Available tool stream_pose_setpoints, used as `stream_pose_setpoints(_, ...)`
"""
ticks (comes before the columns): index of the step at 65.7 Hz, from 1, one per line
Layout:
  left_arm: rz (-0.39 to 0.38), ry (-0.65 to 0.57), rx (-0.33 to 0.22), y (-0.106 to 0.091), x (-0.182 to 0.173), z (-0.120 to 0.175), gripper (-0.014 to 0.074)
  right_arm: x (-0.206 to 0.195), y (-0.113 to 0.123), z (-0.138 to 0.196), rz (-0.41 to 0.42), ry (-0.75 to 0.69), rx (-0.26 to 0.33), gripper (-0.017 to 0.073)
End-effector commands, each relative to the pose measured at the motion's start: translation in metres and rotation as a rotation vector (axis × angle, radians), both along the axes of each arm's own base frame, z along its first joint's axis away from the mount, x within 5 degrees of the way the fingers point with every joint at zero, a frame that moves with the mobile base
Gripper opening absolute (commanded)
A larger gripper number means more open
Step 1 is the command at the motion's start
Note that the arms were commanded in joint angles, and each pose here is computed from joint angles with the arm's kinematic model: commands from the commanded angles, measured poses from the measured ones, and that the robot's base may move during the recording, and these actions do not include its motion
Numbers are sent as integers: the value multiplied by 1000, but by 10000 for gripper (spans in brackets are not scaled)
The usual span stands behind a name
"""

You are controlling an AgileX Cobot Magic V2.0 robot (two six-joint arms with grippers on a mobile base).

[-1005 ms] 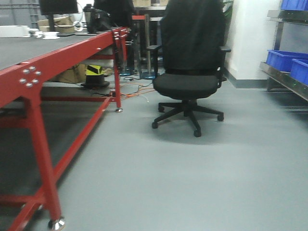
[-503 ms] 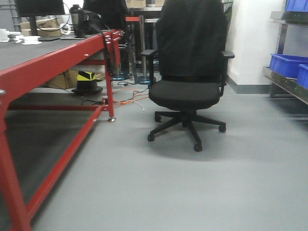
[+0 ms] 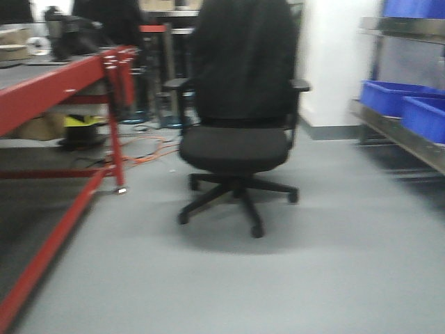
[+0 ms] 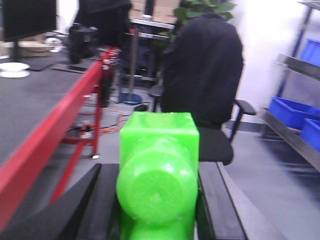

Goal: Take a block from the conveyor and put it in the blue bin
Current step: 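Drive the base away from the conveyor toward the blue bin shelves, then drive up to the shelving, holding both blocks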

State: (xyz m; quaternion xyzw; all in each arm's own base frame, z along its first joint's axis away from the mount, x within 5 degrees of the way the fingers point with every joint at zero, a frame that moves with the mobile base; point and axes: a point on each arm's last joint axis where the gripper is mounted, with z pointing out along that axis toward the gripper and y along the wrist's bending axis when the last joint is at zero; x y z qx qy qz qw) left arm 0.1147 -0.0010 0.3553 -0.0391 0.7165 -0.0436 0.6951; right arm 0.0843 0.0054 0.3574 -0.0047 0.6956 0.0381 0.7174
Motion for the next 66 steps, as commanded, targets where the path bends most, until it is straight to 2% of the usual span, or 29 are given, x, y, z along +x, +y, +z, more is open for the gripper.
stream_pose_setpoints(1,-9,-29,-4,-1,-1,3,-111,-1,0,1,-1,-15,-7,-167)
stream_pose_setpoints(66,-9,-29,-4,-1,-1,3,-111,-1,0,1,-1,-15,-7,-167)
